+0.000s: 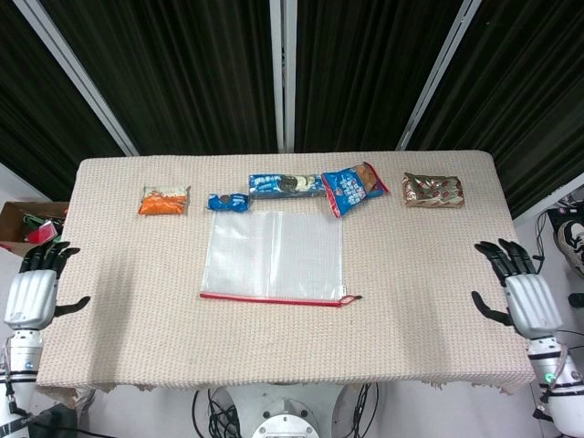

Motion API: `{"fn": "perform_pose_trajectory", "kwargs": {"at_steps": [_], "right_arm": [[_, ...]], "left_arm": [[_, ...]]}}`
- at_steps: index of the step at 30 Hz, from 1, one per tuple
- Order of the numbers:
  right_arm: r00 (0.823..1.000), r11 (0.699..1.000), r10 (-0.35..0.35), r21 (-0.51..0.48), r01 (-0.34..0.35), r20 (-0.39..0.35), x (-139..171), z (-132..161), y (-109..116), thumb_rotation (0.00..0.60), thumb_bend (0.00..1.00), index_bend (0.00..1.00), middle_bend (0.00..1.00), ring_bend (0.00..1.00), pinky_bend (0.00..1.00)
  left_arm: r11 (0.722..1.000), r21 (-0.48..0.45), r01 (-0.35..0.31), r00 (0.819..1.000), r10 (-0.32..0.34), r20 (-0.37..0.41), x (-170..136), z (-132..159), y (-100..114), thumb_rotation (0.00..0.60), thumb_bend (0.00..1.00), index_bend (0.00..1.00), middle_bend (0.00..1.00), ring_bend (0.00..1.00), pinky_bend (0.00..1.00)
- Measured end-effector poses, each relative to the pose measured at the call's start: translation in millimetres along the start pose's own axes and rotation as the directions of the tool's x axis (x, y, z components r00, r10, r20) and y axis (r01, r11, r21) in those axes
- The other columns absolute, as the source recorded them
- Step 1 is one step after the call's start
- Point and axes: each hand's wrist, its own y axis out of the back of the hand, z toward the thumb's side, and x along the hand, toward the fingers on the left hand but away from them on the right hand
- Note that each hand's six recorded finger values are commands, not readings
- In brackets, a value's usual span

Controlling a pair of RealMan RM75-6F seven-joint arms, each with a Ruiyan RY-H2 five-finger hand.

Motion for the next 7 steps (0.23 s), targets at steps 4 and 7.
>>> {"fn": "perform_pose_trajectory", "kwargs": {"at_steps": [4,7], "right_arm": [[0.999,0.999,-0.035,-0.018,0.035,0.027,25.4,-9.4,8.4,0.600,0.28,0.13,0.12,0.00,0.00],[0.999,0.999,-0.038,-0.013,0.039,0.023,36.4,-10.0,7.8,0.600,0.29,0.13,0.12,0.00,0.00]], "left_arm": [[1.000,-0.018,-0.018,0.999,0.017,-0.037,-30.8,-7.7,1.6,0.600,0.06,0.21,0.13,0.09,0.11],[0.999,-0.026,-0.023,0.999,0.022,-0.039,-50.8,-5.8,1.3,0.600,0.06,0.21,0.13,0.09,0.11]]}}
